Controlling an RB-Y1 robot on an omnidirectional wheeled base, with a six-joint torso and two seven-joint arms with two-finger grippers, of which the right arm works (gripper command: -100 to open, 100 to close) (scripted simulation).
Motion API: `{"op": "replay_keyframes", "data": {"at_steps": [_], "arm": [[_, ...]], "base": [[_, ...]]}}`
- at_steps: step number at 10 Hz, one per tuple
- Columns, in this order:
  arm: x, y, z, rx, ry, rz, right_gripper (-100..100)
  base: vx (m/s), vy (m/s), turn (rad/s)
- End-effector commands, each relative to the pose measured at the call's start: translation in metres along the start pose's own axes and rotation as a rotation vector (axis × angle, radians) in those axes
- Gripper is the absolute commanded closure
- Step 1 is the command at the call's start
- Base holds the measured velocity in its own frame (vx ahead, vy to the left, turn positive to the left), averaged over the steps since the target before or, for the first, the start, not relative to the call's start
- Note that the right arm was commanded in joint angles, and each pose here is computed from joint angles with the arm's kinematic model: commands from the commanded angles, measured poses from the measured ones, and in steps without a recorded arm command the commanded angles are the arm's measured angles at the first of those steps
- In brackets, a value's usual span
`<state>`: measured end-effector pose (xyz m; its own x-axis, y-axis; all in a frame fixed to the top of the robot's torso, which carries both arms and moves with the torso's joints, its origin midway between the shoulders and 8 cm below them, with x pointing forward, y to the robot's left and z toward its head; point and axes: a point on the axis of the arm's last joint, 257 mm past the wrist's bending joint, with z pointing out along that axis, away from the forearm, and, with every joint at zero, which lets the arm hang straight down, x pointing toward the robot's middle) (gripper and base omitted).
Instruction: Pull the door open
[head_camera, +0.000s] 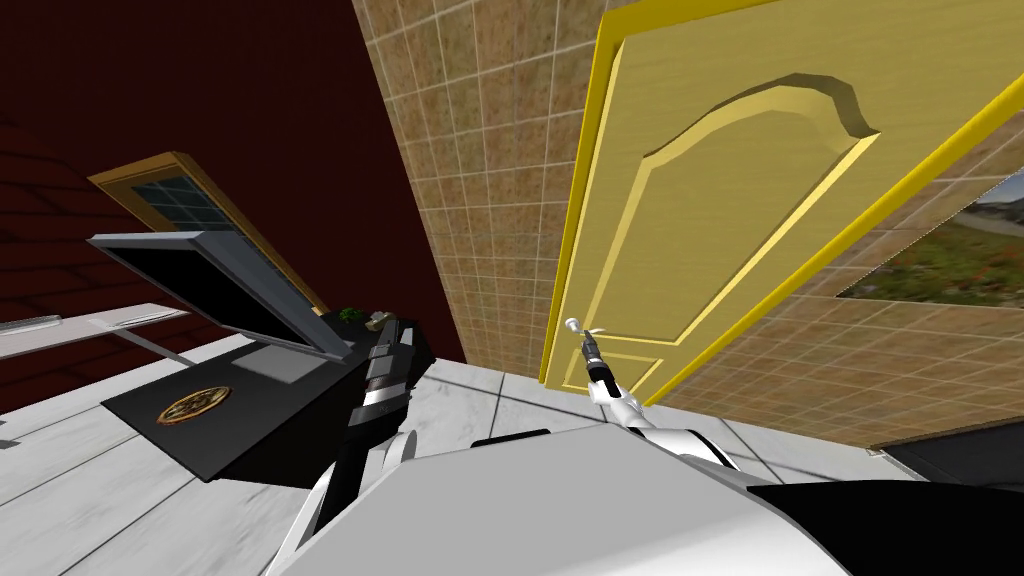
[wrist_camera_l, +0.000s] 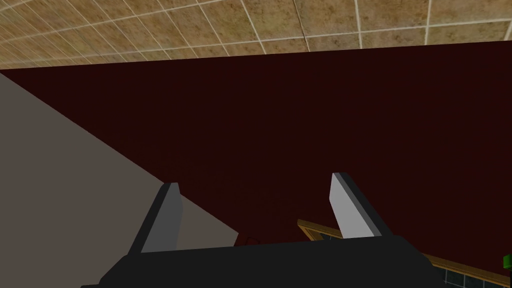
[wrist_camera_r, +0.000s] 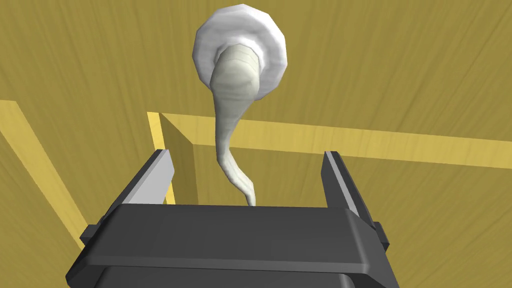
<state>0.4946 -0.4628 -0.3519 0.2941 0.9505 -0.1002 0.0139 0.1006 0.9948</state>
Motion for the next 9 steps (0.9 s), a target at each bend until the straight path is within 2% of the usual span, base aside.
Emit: {"op": "replay_keyframes", "data": {"at_steps": [1, 4, 5, 6, 9], "arm": [[-0.012, -0.002, -0.003, 0.003, -0.014, 0.0, -100], [-0.03, -0.006, -0.0093, 0.005, -0.036, -0.001, -100], [-0.027, -0.005, -0.008, 0.004, -0.032, -0.001, -100], [-0.027, -0.005, -0.008, 0.004, -0.032, -0.001, 100], [-0.027, -0.005, -0.008, 0.004, -0.032, -0.001, 100]], "base": [[0.198, -0.09, 0.088], [0.186, -0.053, 0.075], [0.082, -0.027, 0.011], [-0.011, 0.003, -0.006], [-0.023, 0.005, -0.001]]}}
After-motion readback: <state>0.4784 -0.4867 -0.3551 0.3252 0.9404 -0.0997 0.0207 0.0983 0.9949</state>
